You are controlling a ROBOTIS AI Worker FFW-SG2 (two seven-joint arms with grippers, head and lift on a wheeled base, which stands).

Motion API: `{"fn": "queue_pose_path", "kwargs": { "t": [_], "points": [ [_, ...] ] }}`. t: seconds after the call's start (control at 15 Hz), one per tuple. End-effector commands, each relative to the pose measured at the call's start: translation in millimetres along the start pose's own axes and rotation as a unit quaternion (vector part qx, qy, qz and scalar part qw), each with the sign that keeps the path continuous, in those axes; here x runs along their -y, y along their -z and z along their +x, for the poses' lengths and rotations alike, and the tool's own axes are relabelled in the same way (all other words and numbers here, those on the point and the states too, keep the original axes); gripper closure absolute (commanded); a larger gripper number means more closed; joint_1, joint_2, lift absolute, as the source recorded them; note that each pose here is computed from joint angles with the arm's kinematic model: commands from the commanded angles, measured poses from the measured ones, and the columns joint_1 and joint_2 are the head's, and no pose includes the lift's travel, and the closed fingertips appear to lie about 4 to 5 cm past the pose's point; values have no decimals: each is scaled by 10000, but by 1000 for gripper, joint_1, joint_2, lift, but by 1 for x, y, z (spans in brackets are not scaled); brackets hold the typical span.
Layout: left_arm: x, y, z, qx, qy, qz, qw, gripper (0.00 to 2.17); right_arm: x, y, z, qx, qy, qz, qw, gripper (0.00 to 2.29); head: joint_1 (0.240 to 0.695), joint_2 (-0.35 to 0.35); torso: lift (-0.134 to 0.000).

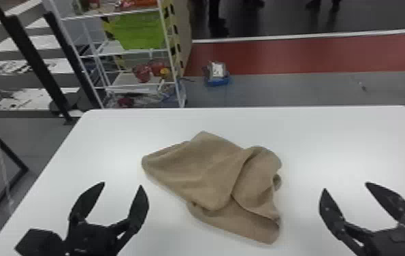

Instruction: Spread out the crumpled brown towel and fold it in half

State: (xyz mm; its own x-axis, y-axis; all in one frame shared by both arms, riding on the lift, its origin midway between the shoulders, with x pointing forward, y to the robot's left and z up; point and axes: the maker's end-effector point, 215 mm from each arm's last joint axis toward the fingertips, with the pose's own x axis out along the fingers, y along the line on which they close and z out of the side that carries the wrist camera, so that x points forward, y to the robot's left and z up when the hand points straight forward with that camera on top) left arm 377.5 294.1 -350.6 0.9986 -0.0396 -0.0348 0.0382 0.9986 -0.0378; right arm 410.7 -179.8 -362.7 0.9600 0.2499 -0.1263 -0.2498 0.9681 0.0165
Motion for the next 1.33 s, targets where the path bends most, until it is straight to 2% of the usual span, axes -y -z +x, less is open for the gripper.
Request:
{"fn": "queue_pose_path", "kwargs": {
  "t": [0.0, 1.07, 1.27],
  "points": [
    [0, 0, 0, 3, -12, -16, 10000, 90, 0, 0, 0, 4, 9, 17, 10000, 174, 695, 164, -123],
    [2, 3, 1, -92, 0, 10, 10000, 90, -1, 4, 3, -70, -4, 37, 10000, 174, 695, 164, -123],
    [1, 4, 1, -99, -9, 8, 10000, 90, -8, 0, 4, -70, -116, -167, 9998, 174, 695, 165, -123]
  ]
}}
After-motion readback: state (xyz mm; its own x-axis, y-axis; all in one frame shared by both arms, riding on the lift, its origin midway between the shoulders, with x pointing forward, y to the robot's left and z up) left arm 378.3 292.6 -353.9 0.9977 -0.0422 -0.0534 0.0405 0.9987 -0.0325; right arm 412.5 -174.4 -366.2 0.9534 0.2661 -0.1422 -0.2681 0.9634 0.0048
